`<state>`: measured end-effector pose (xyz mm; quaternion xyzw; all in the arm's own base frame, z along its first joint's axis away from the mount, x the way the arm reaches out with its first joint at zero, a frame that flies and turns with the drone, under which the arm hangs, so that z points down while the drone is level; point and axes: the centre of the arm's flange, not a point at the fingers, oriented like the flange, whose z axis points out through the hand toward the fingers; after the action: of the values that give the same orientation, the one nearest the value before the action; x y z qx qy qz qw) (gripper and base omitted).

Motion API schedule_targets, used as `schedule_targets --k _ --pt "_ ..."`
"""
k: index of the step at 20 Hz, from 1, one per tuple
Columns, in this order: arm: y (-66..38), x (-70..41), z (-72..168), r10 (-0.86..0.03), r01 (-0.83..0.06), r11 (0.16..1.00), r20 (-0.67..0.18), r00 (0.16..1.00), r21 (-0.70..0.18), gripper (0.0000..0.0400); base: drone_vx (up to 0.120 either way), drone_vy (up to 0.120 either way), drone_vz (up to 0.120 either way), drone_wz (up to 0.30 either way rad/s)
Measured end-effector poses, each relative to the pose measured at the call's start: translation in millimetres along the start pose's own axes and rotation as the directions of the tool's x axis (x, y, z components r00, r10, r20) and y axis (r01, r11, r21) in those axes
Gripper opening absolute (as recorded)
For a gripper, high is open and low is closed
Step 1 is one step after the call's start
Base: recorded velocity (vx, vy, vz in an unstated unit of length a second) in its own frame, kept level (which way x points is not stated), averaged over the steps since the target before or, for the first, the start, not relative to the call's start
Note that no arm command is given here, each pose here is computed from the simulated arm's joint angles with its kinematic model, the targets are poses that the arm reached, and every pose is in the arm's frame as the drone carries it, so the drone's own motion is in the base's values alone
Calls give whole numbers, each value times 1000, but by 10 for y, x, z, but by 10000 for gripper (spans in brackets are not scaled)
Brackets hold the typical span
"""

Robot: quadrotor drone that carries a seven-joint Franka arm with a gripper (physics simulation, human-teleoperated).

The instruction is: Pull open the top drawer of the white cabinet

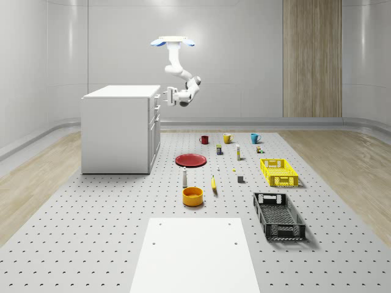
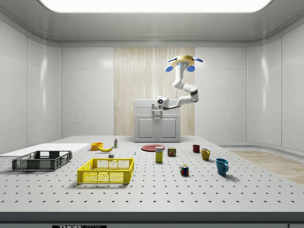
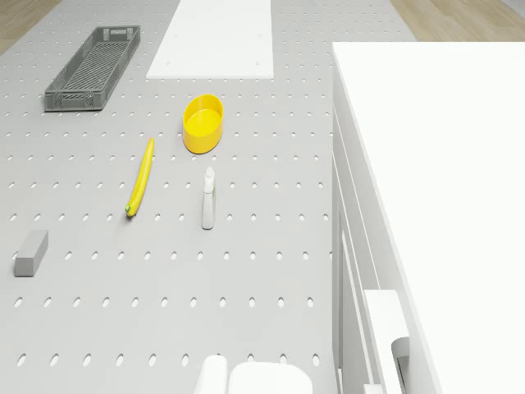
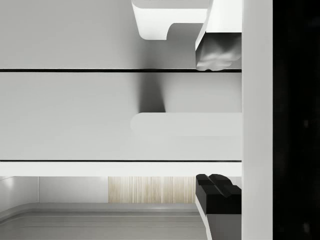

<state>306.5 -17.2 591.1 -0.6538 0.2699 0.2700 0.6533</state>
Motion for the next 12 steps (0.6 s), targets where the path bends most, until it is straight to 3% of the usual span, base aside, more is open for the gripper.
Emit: schedule_targets --k 12 --pt "-8 8 275 0 0 1000 0 1000 0 305 0 0 0 0"
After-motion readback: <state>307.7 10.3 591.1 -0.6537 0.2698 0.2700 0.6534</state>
